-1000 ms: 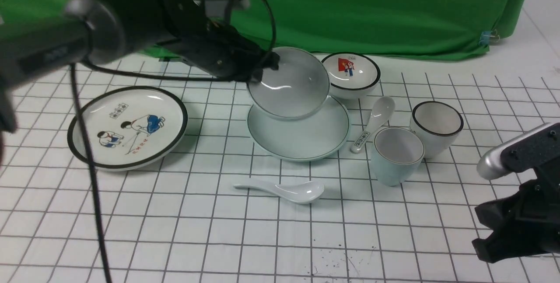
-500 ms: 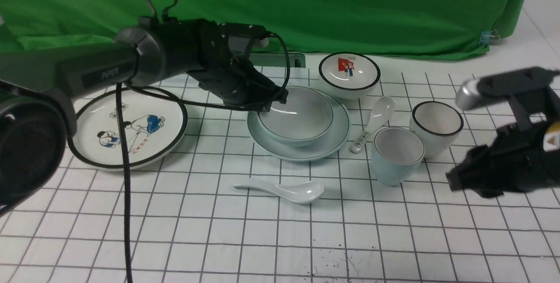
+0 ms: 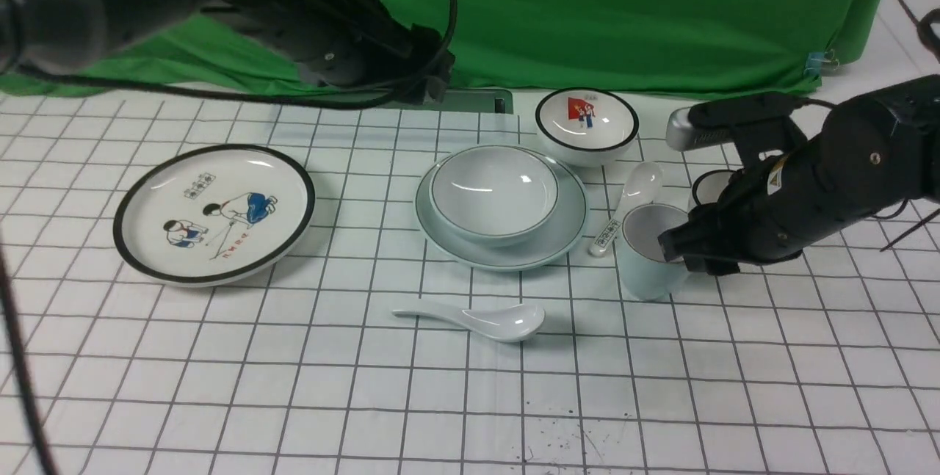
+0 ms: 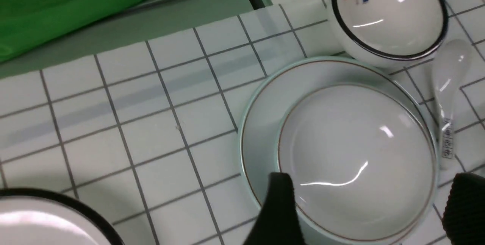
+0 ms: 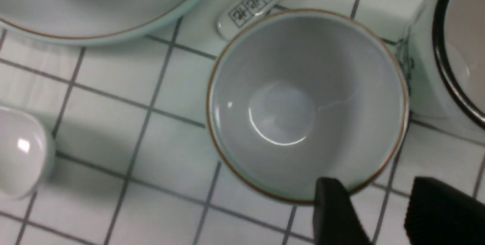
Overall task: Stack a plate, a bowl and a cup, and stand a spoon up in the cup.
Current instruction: Use the right arm to grab a blue teacup
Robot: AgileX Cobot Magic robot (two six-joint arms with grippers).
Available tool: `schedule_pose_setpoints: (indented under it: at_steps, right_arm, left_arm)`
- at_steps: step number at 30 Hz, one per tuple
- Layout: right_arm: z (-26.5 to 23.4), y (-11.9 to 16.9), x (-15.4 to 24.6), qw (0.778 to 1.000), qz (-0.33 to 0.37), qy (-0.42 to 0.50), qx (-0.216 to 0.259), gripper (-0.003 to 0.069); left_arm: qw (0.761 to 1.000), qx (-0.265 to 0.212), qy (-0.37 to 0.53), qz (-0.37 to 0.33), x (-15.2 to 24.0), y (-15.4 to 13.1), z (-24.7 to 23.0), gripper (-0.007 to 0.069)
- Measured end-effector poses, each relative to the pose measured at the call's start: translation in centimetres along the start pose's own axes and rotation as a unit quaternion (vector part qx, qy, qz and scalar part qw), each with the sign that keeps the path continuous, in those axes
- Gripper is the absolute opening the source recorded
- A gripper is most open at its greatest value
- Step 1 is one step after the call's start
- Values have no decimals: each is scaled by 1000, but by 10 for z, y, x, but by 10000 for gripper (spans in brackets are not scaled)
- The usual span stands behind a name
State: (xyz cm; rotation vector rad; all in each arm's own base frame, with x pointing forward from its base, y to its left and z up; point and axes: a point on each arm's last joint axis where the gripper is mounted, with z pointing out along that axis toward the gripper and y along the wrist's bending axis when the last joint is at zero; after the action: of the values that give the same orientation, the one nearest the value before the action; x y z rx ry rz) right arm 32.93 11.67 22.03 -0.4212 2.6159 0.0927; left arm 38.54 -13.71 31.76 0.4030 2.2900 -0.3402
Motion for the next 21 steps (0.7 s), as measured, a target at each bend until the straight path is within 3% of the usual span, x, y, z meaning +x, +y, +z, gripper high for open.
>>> schedule_pose_setpoints:
  at_steps: [2, 5, 6, 10, 14, 16, 19, 21]
  right_arm:
    - [7, 0, -1, 1000, -1, -4, 1, 300]
    - [14, 0, -1, 1000, -2, -4, 1, 206]
    - [14, 0, -1, 1000, -3, -6, 2, 145]
    - [4, 0, -8, 1000, 0, -4, 3, 67]
    - [-10, -1, -20, 1000, -3, -13, 4, 165]
    - [-22, -1, -37, 999, -30, -20, 6, 306]
    - [-24, -1, -61, 998, -70, 1, 8, 395]
    - [-17, 0, -75, 996, -89, 17, 8, 413]
  left_arm:
    - [1000, -5, -9, -8, 18, 0, -12, 440]
    - [1000, -11, -11, -13, 39, 0, -21, 398]
    - [1000, -13, -9, -14, 46, 0, -25, 379]
    - [1000, -15, 3, -18, 68, -1, -36, 337]
    - [1000, -16, 3, -19, 75, -1, -40, 327]
    - [999, -17, -13, -24, 73, -1, -40, 326]
    - [999, -19, -36, -31, 69, 0, -40, 325]
    - [998, -19, -46, -35, 67, 0, -40, 325]
